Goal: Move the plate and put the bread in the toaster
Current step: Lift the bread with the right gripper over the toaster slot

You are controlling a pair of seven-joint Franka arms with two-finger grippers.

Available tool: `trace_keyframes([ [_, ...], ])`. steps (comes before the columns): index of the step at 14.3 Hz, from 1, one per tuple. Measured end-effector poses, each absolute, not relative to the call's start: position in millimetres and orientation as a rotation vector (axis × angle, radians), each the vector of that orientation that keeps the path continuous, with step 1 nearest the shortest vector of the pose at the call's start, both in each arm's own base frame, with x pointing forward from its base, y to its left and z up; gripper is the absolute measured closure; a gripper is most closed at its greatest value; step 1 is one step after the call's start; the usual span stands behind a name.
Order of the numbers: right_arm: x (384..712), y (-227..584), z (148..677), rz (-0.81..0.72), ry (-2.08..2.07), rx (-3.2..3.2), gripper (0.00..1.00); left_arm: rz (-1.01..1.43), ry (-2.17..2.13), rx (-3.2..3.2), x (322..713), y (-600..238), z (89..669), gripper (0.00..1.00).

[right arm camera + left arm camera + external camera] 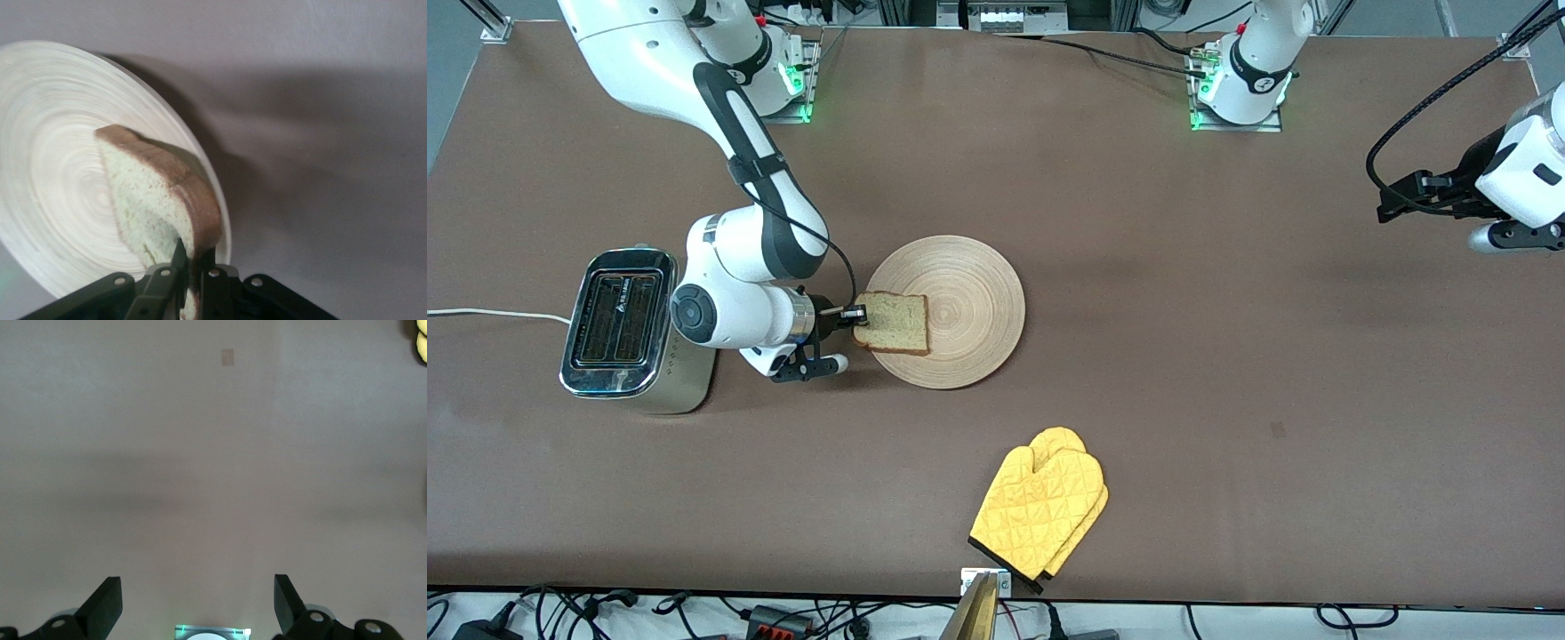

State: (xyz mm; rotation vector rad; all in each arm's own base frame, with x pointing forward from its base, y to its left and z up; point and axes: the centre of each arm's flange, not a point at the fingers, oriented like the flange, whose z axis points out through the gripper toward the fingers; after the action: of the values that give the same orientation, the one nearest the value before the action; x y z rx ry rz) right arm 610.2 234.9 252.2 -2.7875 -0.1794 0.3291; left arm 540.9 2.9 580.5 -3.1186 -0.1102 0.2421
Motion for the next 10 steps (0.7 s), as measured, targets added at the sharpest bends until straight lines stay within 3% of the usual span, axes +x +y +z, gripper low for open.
trace_keyframes([
  [4,625.0,223.5,314.2,0.342,-0.211,-2.774,0.9,0.282,-0.148,-3.117,541.4,15.7,585.0,0.0],
  [10,655.9,140.6,440.8,0.354,-0.267,-3.086,0.9,0.305,-0.146,-3.113,538.8,12.7,574.9,0.0],
])
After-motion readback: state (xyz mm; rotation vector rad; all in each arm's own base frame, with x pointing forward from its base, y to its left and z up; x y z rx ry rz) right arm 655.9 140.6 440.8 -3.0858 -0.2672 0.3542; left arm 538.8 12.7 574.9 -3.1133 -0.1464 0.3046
